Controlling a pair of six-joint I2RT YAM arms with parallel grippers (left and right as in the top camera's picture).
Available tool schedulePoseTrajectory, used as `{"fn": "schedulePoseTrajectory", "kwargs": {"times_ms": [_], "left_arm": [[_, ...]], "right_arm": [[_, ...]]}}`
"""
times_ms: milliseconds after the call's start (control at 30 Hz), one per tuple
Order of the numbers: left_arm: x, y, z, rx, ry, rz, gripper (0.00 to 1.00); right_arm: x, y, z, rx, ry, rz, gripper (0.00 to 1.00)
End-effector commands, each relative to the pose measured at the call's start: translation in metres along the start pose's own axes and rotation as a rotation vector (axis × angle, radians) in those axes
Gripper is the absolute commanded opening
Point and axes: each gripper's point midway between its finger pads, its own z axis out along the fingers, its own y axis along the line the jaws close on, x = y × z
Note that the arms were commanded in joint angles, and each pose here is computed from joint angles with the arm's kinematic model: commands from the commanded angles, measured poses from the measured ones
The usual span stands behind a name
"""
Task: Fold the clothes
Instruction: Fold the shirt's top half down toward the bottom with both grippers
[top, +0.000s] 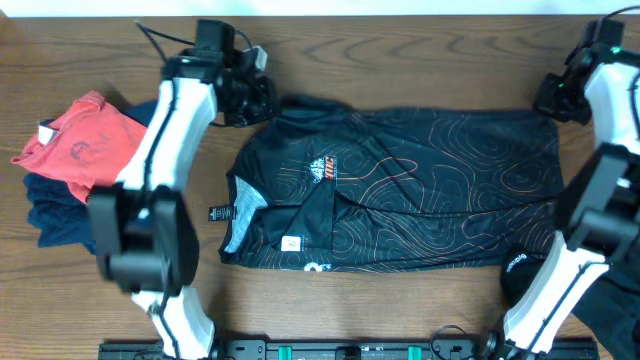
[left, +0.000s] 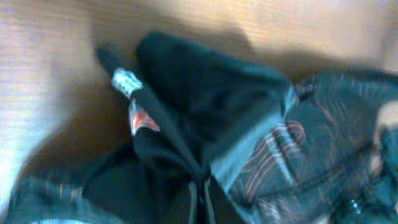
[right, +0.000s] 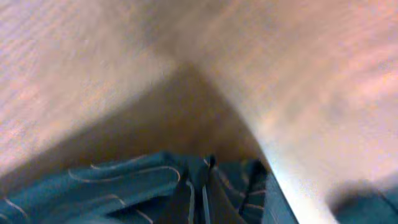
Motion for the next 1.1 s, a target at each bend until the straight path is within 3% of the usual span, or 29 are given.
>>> {"fn": "schedulePoseTrajectory", "kwargs": {"times_ms": [0,267,567,833,933,1067], "left_arm": [[0.025,-0.004,-0.021,-0.015,0.068,-0.014,0.06],[0.107,0.024,-0.028,-0.136,0.374,-0.074,0.06],[0.167,0.049,-0.01,-0.162,0.56,-0.138,0.06],[0.202,0.061,-0.003,-0.178,0.656,-0.188,0.06],[0.206,0.061,-0.005,-0.18,0.671,-0.197,0.06],[0.217,0.059,-0.014,-0.19,0.73,-0.228,0.12]], "right_arm": [[0.012,-0.018,-0.038,0.072,0.017,0.0,0.01],[0.095,-0.07,-0.048,0.333,0.349,-0.067,0.01],[0.149,-0.099,-0.026,0.379,0.543,-0.064,0.01],[0.172,-0.109,0.002,0.336,0.584,-0.003,0.01],[0.171,-0.11,0.004,0.336,0.576,-0.001,0.06],[0.17,-0.111,0.004,0.336,0.571,0.005,0.23]]}}
